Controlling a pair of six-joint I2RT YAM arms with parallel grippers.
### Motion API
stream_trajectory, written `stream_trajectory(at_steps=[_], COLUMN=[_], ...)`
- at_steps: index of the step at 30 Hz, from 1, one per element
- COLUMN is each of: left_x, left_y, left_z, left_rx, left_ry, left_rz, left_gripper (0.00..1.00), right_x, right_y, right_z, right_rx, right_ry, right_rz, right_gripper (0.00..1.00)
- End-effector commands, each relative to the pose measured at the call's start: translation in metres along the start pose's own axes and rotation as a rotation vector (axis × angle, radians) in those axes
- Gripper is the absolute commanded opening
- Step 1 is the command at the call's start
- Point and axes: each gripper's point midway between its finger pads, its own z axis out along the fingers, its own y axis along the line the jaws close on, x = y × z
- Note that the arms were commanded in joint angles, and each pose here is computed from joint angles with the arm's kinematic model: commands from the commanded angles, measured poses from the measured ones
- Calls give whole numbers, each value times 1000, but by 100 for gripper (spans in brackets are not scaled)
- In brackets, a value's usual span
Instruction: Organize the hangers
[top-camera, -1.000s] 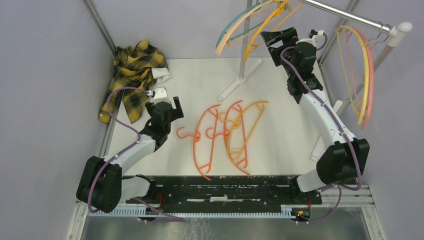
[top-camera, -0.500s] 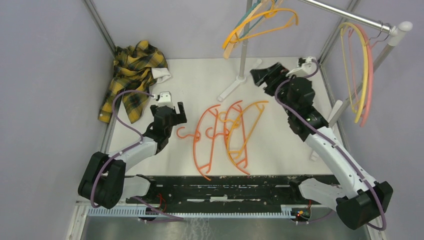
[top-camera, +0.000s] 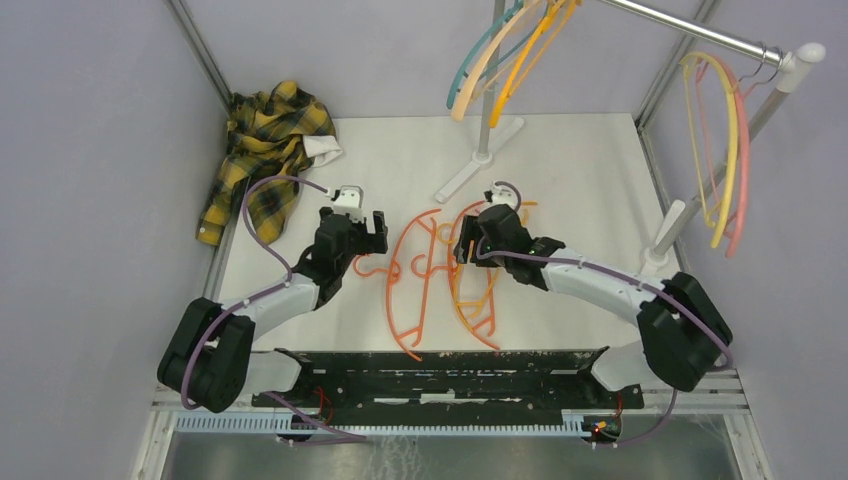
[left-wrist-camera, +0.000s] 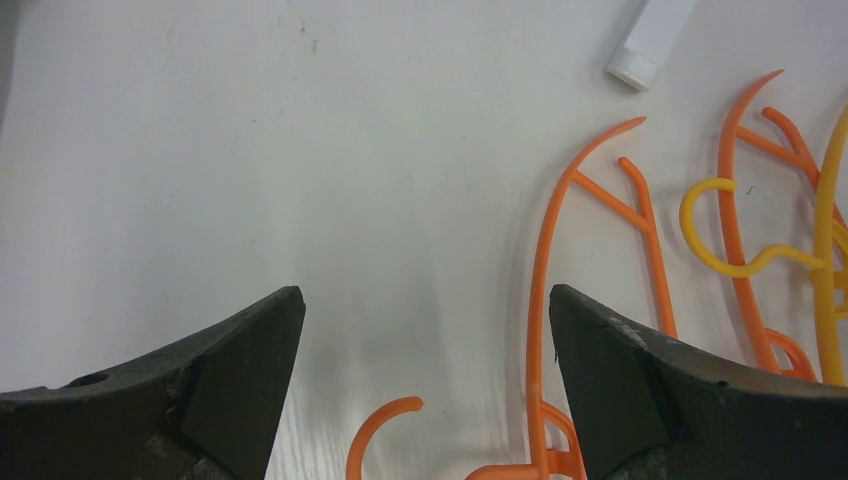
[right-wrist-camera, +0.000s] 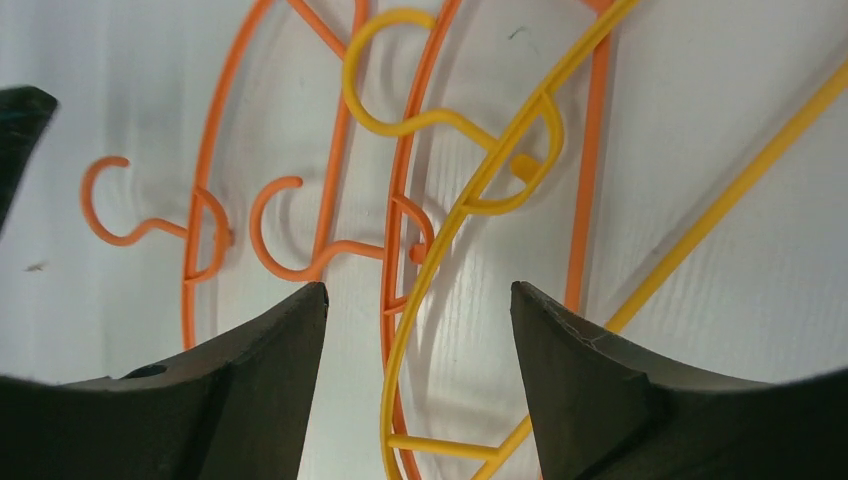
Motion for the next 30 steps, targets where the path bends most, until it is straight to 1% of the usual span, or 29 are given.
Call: stream_trajectory(at_steps=[1,4,6,11,13,15,18,19,21,30], left_x=[-18,-17,-16,-15,-14,-15,-15,-15,-15,-19], left_y=[-6,-7,-7,-5,-4,-3,-3,-2,-2,-4], left_z=[2,3,4,5,5,5,5,5,5,1], left_rx=[33,35,32,17,13,8,4,2,2,14], left_ry=[-68,-62,-59,-50,-48,-51,-51,-50,-50,-64], left_rz=[38,35,35,33,33,31,28,27,26,12], left_gripper=[99,99,99,99,99,99,99,99,99,99], right_x=[16,35,47,64,64,62,54,50,43,5], right_y=[22,27,27,17,13,10,8,7,5,-9], right_z=[23,38,46,54,54,51,43,40,30,-33], right_rx=[-47,-51,-43,-12,0,11,23,27,29,27], right_ry=[19,66,95,120,113,98,70,58,33,-127], right_rz=[9,11,7,32,33,34,36,38,47,95], right_gripper=[75,70,65,48,41,31,7,3,1,1])
